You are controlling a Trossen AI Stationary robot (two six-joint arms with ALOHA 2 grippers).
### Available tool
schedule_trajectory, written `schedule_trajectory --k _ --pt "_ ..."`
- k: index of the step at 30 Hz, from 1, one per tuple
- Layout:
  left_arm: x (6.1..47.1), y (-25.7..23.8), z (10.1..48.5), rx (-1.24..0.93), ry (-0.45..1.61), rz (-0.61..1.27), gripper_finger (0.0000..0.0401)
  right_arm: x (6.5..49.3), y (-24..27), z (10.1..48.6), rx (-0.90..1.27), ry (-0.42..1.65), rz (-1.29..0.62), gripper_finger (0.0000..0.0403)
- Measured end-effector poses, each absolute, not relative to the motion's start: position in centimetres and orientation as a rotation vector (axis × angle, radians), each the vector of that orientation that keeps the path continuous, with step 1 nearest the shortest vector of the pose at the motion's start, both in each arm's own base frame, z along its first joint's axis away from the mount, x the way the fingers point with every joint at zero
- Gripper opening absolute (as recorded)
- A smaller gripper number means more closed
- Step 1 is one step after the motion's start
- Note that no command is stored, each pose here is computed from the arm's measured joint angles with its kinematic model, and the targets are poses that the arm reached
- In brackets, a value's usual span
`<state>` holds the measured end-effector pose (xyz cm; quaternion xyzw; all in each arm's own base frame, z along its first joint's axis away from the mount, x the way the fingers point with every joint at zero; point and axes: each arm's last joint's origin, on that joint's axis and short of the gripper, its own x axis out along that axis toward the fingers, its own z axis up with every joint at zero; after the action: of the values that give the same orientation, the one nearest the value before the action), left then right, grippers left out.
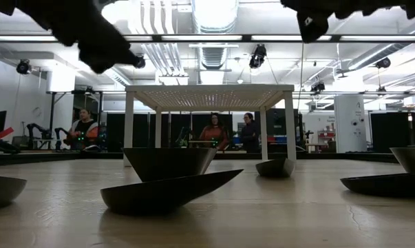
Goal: Pick & Place Mini shaped plates
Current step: Put the distorted square plate on the shelf
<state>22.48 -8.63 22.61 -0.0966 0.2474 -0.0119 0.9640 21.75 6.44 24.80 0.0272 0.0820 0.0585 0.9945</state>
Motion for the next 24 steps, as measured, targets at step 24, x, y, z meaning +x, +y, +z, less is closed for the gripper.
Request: schedule_trajectory --k 24 --pt "30.0 -13.0 18.1 -0.057 0.721 -0.174 0.0149 21.2 6.4 24.2 0.087 0.115 0.13 0.0008"
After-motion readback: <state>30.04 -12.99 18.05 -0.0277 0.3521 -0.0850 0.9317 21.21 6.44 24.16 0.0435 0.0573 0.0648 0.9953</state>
